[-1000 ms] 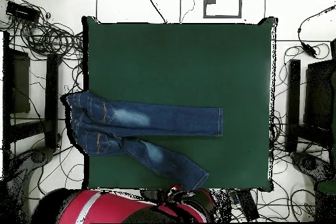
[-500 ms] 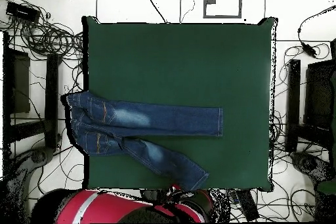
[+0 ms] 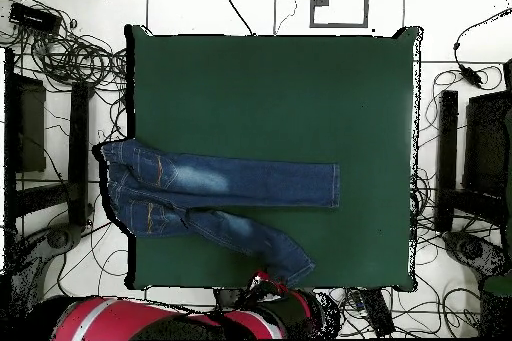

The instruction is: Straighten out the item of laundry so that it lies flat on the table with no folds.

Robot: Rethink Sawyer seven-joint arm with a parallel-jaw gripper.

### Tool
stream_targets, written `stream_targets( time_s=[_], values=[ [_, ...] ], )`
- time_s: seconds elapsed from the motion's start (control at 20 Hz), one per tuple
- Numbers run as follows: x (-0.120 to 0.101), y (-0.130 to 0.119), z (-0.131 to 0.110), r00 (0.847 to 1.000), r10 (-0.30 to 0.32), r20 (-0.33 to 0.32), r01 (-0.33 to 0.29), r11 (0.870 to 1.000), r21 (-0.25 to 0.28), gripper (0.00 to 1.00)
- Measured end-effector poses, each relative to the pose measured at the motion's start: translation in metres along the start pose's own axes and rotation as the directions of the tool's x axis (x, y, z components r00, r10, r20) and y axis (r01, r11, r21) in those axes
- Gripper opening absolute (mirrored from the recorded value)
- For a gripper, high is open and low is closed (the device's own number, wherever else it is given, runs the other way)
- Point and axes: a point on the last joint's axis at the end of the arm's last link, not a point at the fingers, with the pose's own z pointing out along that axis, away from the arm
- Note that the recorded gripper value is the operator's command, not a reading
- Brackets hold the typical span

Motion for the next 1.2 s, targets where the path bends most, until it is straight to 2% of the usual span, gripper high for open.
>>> stream_targets(
  time_s=[0.15, 0.2, 0.4, 0.5, 0.7, 0.75, 1.0, 1.1, 1.2],
  values=[
    [-0.003, 0.009, 0.002, 0.998, 0.012, 0.056, -0.011, 1.000, -0.019, 1.00],
    [-0.005, 0.014, 0.004, 0.995, 0.020, 0.097, -0.018, 1.000, -0.025, 1.00],
    [-0.006, 0.020, 0.008, 0.985, 0.025, 0.171, -0.023, 1.000, -0.018, 1.00],
    [-0.006, 0.019, 0.008, 0.982, 0.021, 0.188, -0.020, 1.000, -0.009, 1.00],
    [-0.006, 0.016, 0.008, 0.973, -0.009, 0.231, 0.002, 1.000, 0.031, 1.00],
    [-0.008, 0.011, 0.009, 0.967, -0.032, 0.251, 0.018, 0.998, 0.059, 1.00],
    [-0.015, -0.006, 0.011, 0.952, -0.081, 0.296, 0.043, 0.990, 0.130, 1.00],
    [-0.021, -0.021, 0.012, 0.937, -0.116, 0.330, 0.054, 0.980, 0.191, 1.00],
    [-0.024, -0.027, 0.012, 0.929, -0.133, 0.347, 0.057, 0.974, 0.220, 1.00]
  ],
)
